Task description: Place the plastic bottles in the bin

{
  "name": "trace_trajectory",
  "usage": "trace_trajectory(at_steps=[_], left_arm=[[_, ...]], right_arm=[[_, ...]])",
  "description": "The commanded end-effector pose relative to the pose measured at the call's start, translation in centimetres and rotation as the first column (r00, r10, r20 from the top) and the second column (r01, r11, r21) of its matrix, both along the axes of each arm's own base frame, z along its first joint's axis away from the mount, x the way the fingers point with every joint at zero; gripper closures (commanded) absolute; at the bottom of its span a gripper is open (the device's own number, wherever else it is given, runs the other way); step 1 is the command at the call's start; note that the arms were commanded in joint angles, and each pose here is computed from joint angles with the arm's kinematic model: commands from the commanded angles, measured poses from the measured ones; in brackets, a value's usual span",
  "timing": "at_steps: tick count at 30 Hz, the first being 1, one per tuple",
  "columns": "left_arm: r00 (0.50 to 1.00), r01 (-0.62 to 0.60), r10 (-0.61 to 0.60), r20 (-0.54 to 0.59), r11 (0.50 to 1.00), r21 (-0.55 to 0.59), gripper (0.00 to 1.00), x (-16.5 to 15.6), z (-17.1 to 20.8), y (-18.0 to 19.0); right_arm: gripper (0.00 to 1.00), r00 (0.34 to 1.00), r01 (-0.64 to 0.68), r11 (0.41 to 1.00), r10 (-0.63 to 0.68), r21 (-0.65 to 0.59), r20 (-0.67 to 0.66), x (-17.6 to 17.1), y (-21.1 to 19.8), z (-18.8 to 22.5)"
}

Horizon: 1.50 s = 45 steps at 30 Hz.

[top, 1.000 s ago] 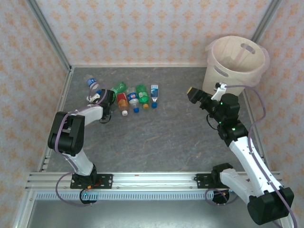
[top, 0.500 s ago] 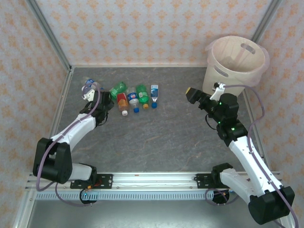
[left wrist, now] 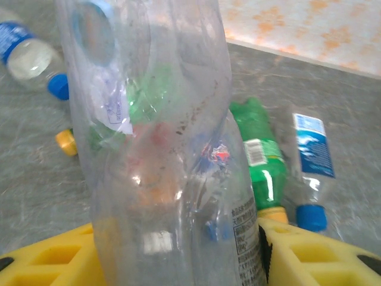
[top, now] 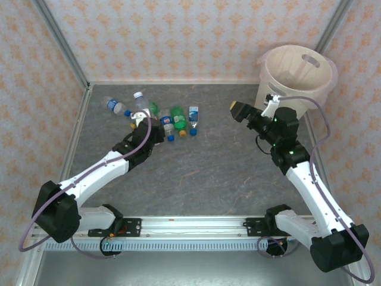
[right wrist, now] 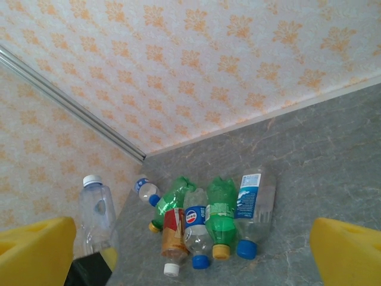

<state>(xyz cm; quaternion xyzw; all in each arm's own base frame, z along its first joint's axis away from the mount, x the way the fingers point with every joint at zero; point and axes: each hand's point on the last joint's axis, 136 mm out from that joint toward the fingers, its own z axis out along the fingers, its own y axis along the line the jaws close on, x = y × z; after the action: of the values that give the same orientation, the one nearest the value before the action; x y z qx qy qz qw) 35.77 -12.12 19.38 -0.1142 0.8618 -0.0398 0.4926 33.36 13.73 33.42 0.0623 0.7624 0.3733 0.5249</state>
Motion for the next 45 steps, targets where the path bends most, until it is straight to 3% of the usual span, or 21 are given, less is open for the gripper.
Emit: trace_trajectory(at_steps=[1, 4, 9, 21, 25, 36, 45], left_arm=[[0.990, 0.065, -0.077, 0.119, 0.992, 0.107, 0.44, 0.1, 3.7, -1.7], [0.978, 0.120, -0.146, 0.149, 0.977, 0.174, 0.44, -0.6, 4.3, -3.7], [0.946, 0.211, -0.269, 0.181, 0.935, 0.286, 0.44, -2.2, 5.1, -7.1], [0.884, 0.327, -0.426, 0.191, 0.857, 0.399, 0.44, -4.6, 5.4, -12.0], [0.877, 0.332, -0.448, 0.171, 0.825, 0.457, 0.44, -5.3, 4.9, -13.0], [0.861, 0.350, -0.478, 0.171, 0.803, 0.482, 0.44, -6.0, 4.7, -14.5], [0.860, 0.349, -0.485, 0.159, 0.786, 0.510, 0.44, -6.4, 4.3, -15.1]], right_arm=[[0.00, 0.998, -0.058, 0.998, 0.058, -0.008, 0.037, 0.0, 1.1, 2.1], [0.01, 0.991, -0.122, 0.992, 0.123, -0.015, 0.045, 0.1, 2.2, 2.6], [0.16, 0.973, -0.228, 0.974, 0.228, -0.017, 0.021, 0.7, 4.1, 3.0], [0.40, 0.915, -0.403, 0.909, 0.397, -0.108, -0.072, 0.9, 11.7, 2.3], [0.41, 0.904, -0.427, 0.896, 0.419, -0.123, -0.088, 1.1, 13.2, 2.2], [0.41, 0.902, -0.426, 0.896, 0.409, -0.124, -0.136, 2.2, 13.9, 1.0], [0.55, 0.899, -0.432, 0.894, 0.415, -0.120, -0.139, 2.3, 14.1, 1.0]])
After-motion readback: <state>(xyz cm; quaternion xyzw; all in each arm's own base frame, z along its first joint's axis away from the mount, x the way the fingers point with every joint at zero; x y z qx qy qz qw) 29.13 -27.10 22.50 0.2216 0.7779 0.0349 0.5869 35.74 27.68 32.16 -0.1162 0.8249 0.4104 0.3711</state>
